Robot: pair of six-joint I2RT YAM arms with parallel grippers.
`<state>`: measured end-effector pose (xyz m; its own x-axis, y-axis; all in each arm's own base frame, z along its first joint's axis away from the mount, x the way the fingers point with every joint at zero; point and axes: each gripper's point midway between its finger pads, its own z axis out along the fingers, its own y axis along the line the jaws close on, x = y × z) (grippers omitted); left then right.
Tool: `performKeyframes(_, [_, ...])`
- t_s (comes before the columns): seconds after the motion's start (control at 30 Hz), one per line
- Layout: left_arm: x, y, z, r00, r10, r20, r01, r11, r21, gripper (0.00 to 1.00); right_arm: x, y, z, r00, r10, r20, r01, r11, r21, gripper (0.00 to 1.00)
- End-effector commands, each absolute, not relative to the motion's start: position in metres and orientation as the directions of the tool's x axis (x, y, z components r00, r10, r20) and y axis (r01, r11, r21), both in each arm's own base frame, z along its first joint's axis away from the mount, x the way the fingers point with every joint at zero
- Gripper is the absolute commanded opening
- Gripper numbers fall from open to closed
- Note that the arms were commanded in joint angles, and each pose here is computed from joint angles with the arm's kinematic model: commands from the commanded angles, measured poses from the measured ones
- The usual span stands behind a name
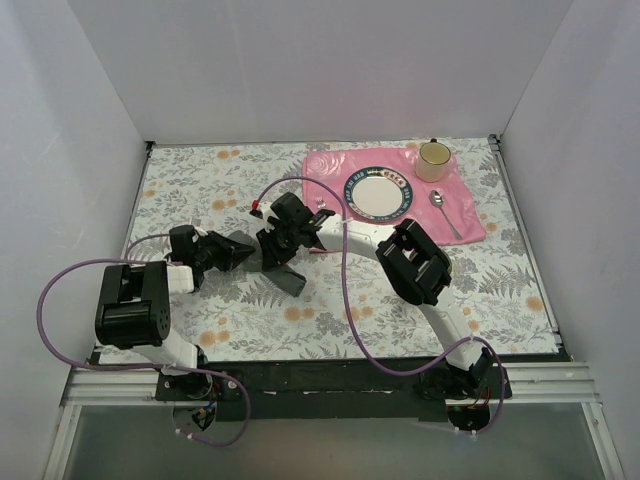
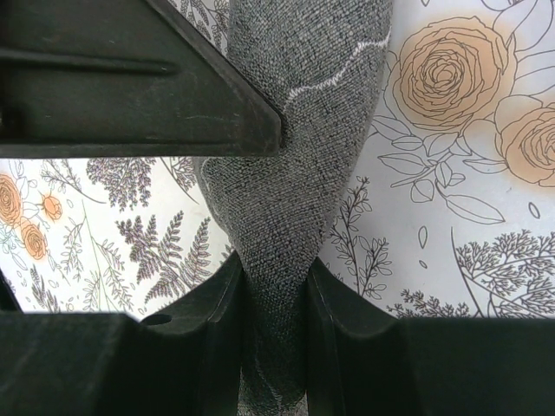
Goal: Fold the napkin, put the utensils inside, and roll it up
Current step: Roll the napkin with the utensil
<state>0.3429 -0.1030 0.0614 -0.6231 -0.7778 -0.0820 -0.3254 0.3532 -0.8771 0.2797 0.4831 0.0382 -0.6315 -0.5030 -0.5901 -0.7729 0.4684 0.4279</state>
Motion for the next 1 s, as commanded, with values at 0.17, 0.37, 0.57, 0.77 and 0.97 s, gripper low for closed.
performKeyframes(0.17, [0.331,-0.089,0.018,-0.602,-0.794,-0.086,-0.405,0.396,-0.824,0.06,0.277,0.476,0.032,-0.627,-0.545,-0.556,-0.777,0.489,0.397,0.44])
performKeyframes(0.37, [0.324,-0.085,0.008,-0.600,-0.796,-0.077,-0.432,0.403,-0.807,0.06,0.280,0.482,0.069,-0.600,-0.538,-0.593,-0.798,0.460,0.389,0.64])
performKeyframes(0.57, [0.325,-0.084,0.008,-0.602,-0.794,-0.082,-0.434,0.411,-0.802,0.06,0.283,0.489,0.113,-0.568,-0.515,-0.642,-0.820,0.424,0.385,0.70])
performKeyframes(0.77, [0.327,-0.083,0.009,-0.605,-0.791,-0.088,-0.433,0.420,-0.798,0.05,0.281,0.504,0.107,-0.578,-0.506,-0.640,-0.816,0.385,0.432,0.61])
performKeyframes(0.97, [0.327,-0.083,0.008,-0.606,-0.791,-0.089,-0.436,0.424,-0.794,0.05,0.275,0.507,0.085,-0.607,-0.497,-0.620,-0.794,0.350,0.496,0.41])
